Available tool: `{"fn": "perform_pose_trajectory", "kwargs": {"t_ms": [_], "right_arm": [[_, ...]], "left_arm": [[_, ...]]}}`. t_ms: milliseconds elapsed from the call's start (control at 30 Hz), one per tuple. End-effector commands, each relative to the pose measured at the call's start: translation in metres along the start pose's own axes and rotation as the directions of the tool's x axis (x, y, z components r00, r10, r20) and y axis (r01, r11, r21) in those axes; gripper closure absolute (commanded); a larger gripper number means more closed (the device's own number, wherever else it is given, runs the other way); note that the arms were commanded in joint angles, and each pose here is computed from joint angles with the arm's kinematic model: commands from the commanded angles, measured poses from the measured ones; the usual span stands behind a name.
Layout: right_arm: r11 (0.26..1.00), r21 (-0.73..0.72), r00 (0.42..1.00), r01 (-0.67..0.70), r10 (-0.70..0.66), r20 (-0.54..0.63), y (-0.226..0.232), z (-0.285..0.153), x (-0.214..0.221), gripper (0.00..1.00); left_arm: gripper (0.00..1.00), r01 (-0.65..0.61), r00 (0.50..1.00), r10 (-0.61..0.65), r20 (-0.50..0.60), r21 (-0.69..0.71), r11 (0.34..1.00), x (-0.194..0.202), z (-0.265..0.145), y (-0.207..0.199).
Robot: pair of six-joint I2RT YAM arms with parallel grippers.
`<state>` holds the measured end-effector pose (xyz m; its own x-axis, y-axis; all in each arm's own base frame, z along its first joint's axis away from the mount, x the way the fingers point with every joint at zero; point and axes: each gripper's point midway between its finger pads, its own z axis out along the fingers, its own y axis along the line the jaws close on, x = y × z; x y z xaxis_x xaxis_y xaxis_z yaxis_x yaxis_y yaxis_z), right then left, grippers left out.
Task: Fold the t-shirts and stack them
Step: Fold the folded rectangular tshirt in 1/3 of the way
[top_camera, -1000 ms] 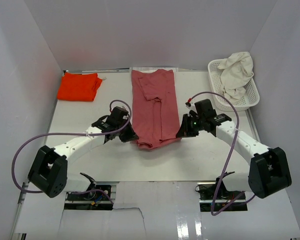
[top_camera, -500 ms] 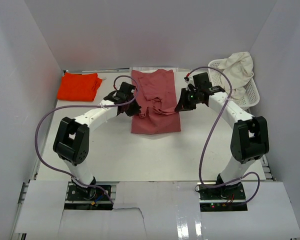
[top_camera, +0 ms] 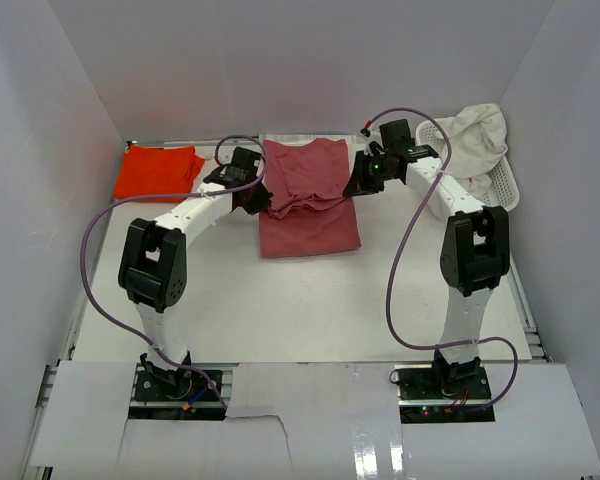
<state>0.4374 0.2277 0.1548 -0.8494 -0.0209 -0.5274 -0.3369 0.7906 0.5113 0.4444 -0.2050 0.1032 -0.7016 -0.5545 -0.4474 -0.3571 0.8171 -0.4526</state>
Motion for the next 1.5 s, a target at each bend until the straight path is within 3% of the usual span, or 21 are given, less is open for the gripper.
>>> {"fn": "perform_pose_trajectory", "kwargs": {"t_ms": [0, 367, 1033, 1467], "right_arm": [[1.000, -0.017, 1.000, 0.002, -0.003, -0.015, -0.006, 0.007, -0.005, 0.92], [1.000, -0.004, 1.000, -0.001, 0.001, -0.004, -0.022, 0.023, -0.018, 0.92], [0.999, -0.019, 1.000, -0.028, 0.028, 0.003, -0.042, 0.050, -0.036, 0.92], [1.000, -0.022, 0.999, -0.021, 0.022, 0.041, -0.041, 0.041, -0.051, 0.92]], "left_arm": [[0.94, 0.022, 0.998, -0.025, 0.059, 0.050, 0.999, -0.027, -0.006, -0.020], [0.94, 0.016, 0.999, -0.020, 0.040, 0.086, 0.996, -0.031, 0.012, -0.037], [0.93, 0.054, 0.997, -0.059, 0.052, 0.086, 0.995, -0.046, 0.030, -0.035], [0.92, 0.059, 0.996, -0.067, 0.058, 0.121, 0.991, -0.051, 0.037, -0.039]]}}
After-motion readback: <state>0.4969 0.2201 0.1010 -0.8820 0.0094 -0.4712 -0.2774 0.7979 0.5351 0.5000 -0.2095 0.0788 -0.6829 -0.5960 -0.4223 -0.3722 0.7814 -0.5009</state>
